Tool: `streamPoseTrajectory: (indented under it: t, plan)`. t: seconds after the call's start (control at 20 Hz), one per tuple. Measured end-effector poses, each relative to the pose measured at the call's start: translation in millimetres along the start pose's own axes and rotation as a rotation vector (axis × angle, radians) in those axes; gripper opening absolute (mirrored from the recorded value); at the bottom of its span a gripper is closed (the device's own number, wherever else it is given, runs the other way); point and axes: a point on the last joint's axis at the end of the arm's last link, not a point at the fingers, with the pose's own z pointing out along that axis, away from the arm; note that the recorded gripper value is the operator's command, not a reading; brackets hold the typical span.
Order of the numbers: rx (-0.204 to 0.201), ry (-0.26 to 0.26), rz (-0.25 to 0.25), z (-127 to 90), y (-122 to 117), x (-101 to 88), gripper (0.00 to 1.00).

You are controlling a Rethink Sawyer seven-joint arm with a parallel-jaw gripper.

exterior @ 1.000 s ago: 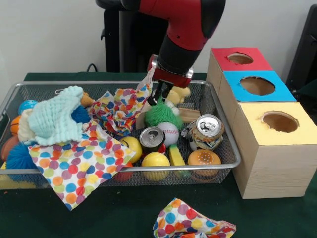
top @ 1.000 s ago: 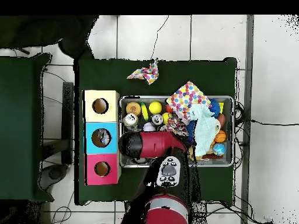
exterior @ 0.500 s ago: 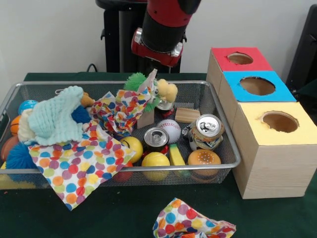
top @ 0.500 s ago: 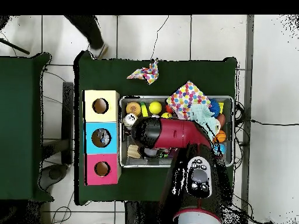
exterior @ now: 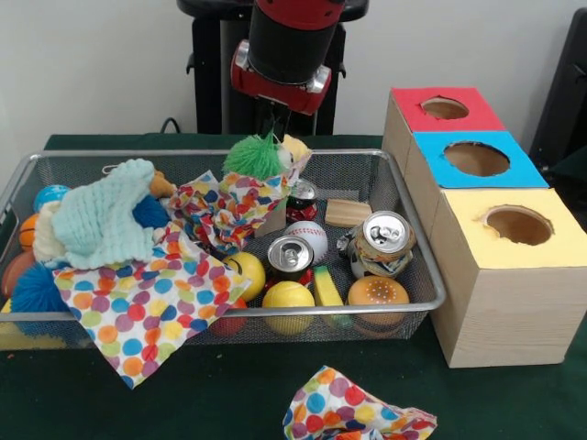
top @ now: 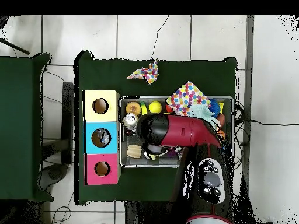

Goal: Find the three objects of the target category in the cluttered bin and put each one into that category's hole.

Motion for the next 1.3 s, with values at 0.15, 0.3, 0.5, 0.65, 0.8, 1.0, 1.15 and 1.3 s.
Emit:
streamPoseTrajectory:
  t: [0.15, 0.3, 0.5, 0.65, 0.8, 1.0, 1.15, 1.3]
  plan:
    - [-0.003, -0.001, -0.011, -1, 4, -0.5, 0.0]
    - [-0.008, 0.006, -0.019, -2, 6, -0.8, 0.0]
    - [-0.041, 0.024, -0.001, -11, -8, -6.6, 0.0]
    - [-0.063, 0.035, 0.034, -16, -30, -12.4, 0.0]
    - [-0.074, 0.038, 0.054, -18, -43, -15.8, 0.0]
    - [-0.091, 0.045, 0.082, -22, -62, -21.3, 0.0]
    - [-0.103, 0.055, 0.089, -26, -69, -25.8, 0.0]
    - [-0.099, 0.057, 0.083, -29, -73, -29.8, 0.0]
